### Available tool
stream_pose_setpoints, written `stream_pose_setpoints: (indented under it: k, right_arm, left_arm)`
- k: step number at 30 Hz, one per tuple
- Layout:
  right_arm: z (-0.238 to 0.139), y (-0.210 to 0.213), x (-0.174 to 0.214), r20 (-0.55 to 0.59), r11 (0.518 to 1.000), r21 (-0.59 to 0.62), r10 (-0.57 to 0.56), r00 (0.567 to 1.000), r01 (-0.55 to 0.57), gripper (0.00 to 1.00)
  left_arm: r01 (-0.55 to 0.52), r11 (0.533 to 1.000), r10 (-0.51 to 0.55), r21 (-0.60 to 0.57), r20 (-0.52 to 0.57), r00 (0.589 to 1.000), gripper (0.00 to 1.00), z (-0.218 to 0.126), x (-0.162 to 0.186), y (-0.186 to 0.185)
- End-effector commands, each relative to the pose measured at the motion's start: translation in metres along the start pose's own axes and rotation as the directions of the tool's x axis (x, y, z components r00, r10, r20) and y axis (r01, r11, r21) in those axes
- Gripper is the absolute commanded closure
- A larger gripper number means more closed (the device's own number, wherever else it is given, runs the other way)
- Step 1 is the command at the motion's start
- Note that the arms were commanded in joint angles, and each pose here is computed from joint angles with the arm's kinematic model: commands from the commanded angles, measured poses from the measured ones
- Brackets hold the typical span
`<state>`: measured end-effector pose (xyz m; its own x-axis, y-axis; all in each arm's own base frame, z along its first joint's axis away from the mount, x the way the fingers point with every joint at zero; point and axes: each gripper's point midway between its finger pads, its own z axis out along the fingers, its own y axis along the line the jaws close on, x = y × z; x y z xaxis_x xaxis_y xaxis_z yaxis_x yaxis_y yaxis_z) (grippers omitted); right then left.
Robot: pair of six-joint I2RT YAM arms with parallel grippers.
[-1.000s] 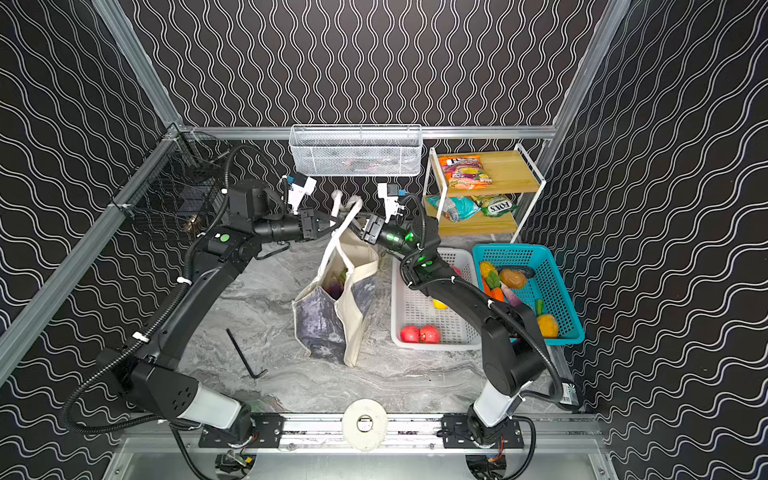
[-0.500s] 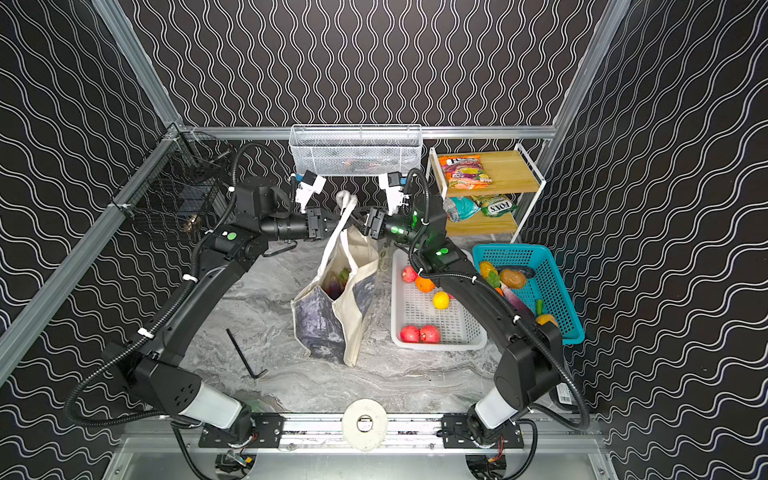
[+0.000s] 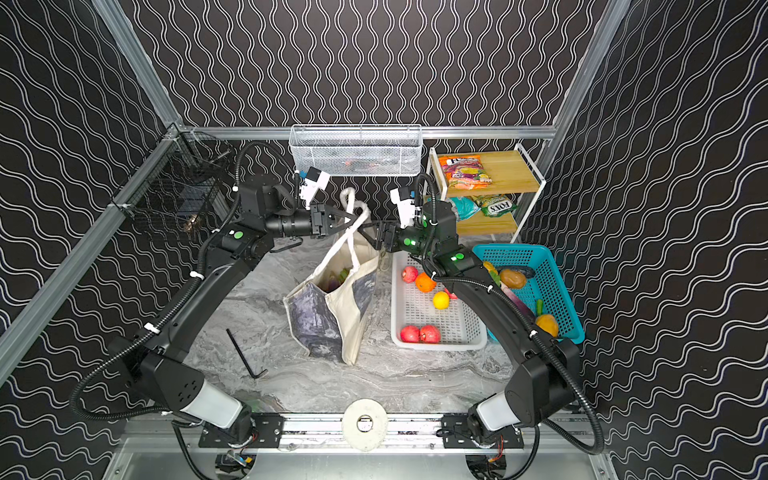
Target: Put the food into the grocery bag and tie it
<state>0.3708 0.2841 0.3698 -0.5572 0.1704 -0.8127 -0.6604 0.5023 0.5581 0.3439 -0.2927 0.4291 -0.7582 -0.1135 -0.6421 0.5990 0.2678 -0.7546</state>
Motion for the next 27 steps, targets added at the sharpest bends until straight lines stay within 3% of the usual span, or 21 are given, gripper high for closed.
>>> stream_pose_setpoints:
  k: [1, 10, 14, 18, 22, 27]
  right_arm:
    - [-0.004, -0.007, 0.003, -0.006, 1.0, 0.022, -0.021, 1.0, 0.021, 0.16]
    - [-0.003, -0.005, 0.002, -0.018, 0.999, 0.018, -0.034, 0.999, 0.034, 0.17]
    - [0.001, -0.011, 0.022, -0.047, 1.0, -0.016, -0.021, 0.999, 0.021, 0.23]
    - [0.007, -0.001, 0.037, -0.058, 0.989, -0.142, -0.047, 0.997, 0.039, 0.3]
    - [0.004, 0.023, 0.043, -0.024, 0.94, -0.326, -0.116, 0.993, 0.102, 0.38]
    - [0.006, 0.029, 0.043, 0.01, 0.908, -0.387, -0.171, 0.985, 0.162, 0.41]
  left_arm:
    - [-0.068, 0.995, 0.066, 0.077, 0.035, 0.997, 1.0, -0.001, -0.012, -0.022]
    - [-0.058, 0.995, 0.056, 0.086, 0.024, 0.998, 1.0, 0.002, -0.009, -0.02]
    - [-0.058, 0.995, 0.056, 0.087, 0.025, 0.998, 1.0, 0.003, -0.01, -0.02]
    - [-0.056, 0.995, 0.055, 0.086, 0.02, 0.998, 1.0, 0.003, -0.008, -0.019]
    - [-0.05, 0.996, 0.049, 0.078, 0.014, 0.999, 1.0, 0.003, -0.005, -0.017]
    - [-0.044, 0.996, 0.044, 0.073, 0.009, 0.999, 1.0, 0.003, -0.002, -0.014]
